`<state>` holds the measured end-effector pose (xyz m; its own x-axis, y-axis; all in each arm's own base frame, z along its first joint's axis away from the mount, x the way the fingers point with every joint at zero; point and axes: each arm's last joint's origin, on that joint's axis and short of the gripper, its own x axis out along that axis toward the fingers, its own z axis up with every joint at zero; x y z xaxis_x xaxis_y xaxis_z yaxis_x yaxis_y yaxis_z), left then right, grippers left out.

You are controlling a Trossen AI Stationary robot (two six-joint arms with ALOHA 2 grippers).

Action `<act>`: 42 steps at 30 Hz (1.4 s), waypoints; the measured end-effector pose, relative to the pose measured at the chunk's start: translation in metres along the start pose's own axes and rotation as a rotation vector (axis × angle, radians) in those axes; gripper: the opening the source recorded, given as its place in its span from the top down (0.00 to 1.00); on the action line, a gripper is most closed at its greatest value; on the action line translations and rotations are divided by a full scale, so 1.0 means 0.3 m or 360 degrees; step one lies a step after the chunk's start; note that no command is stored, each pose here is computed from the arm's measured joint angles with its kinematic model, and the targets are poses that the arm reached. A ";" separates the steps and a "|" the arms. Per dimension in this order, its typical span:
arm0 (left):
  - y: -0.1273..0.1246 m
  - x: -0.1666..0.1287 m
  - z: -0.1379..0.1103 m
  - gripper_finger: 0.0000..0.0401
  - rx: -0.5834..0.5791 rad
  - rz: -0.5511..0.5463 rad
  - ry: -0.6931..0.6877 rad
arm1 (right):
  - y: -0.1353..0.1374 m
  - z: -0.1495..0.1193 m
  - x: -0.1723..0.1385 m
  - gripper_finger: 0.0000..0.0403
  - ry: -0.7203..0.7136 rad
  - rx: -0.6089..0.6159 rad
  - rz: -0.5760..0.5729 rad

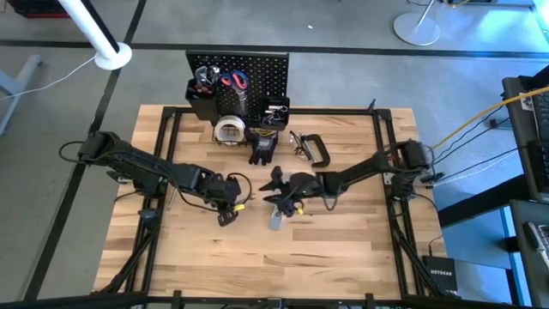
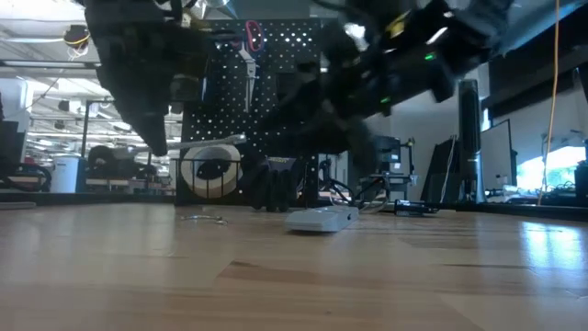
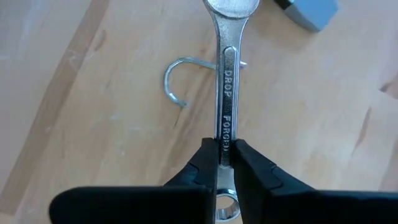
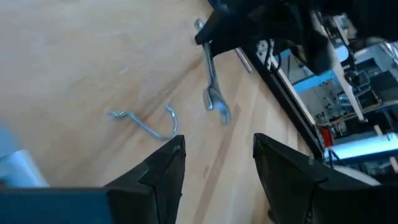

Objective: Hang tools onto peg board
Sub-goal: Put the wrench into the left black bin on the pegboard

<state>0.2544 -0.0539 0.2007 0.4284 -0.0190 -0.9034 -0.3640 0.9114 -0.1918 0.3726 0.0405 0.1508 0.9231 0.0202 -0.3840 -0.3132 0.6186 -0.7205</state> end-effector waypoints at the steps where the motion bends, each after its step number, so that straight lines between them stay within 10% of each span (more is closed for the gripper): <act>1: -0.005 -0.004 0.003 0.95 0.0005 -0.0008 -0.0007 | -0.004 0.004 0.018 0.52 -0.0005 -0.0017 -0.0001; 13: -0.023 -0.014 0.014 0.94 0.0029 -0.0050 -0.0054 | -0.017 0.037 0.089 0.53 -0.0103 -0.0163 0.0016; 25: -0.029 -0.015 0.023 0.93 0.0031 -0.0083 -0.0091 | -0.013 0.030 0.093 0.95 -0.0062 -0.0227 -0.0001; 30: -0.025 -0.015 0.025 0.93 -0.0028 -0.0081 -0.0090 | -0.010 0.030 0.093 0.93 -0.0071 -0.0213 0.0019; 42: -0.001 -0.043 0.033 0.92 -0.0080 -0.0144 -0.0061 | -0.059 0.055 -0.004 0.96 0.0157 0.0272 0.0171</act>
<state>0.2571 -0.0500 0.2162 0.4927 -0.0836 -0.8662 -0.3632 0.8848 -0.2919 0.3806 0.0426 0.1734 0.8576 0.0216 -0.5138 -0.3587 0.7411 -0.5675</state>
